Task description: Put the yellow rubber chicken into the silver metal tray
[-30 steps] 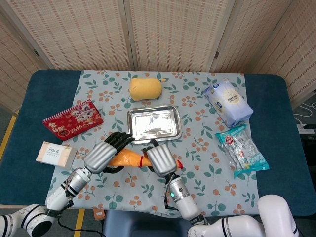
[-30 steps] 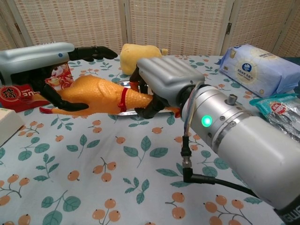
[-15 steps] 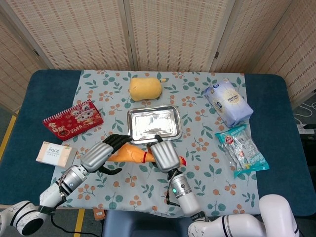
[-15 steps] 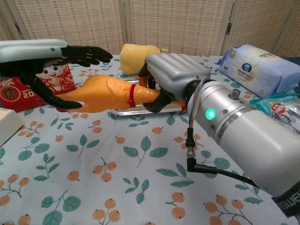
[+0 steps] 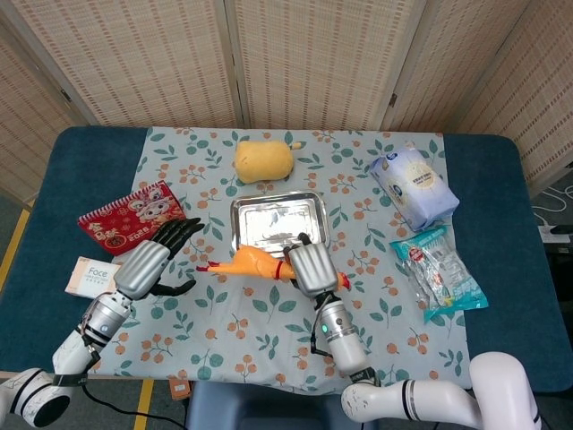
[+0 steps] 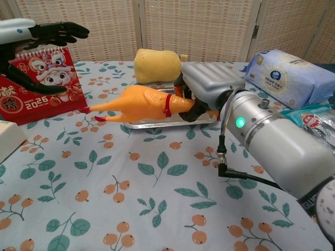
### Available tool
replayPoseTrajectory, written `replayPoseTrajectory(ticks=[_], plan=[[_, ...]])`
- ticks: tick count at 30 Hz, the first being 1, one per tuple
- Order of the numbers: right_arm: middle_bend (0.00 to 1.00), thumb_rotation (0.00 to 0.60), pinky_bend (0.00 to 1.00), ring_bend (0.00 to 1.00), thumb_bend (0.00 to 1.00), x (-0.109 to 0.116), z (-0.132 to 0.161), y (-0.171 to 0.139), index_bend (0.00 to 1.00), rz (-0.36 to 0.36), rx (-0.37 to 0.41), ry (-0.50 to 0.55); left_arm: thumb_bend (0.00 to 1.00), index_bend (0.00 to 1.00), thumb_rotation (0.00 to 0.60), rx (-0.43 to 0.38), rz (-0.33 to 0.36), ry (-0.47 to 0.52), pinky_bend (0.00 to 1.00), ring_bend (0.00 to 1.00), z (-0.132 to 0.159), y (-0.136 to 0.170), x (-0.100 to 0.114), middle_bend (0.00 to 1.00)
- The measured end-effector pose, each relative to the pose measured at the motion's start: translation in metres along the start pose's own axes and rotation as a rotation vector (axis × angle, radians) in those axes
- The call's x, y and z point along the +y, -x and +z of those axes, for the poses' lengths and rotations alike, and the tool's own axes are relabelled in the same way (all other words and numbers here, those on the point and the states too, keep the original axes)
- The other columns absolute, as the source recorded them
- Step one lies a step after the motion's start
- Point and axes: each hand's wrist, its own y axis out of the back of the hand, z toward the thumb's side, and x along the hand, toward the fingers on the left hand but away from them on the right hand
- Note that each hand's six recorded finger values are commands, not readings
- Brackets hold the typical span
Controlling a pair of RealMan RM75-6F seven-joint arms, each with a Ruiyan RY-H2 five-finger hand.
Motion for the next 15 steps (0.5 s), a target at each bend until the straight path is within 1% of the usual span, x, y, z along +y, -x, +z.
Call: replayPoseTrajectory(ticks=[7,15], plan=[[0.62,0.600,1.00,0.74,0.37,-0.010,-0.025,0.028,0.90,-0.024,-0.073,-0.017,0.27,0.00,0.600,0.016,-0.004,-0.014,0.02,0.00,-0.015,0.001,-0.007,0.00],[0.62,0.600,1.00,0.74,0.37,-0.022,-0.046,0.057,0.90,-0.034,-0.137,-0.029,0.29,0.00,0.600,0.038,-0.045,-0.020,0.02,0.00,-0.026,-0.011,-0.020,0.00]])
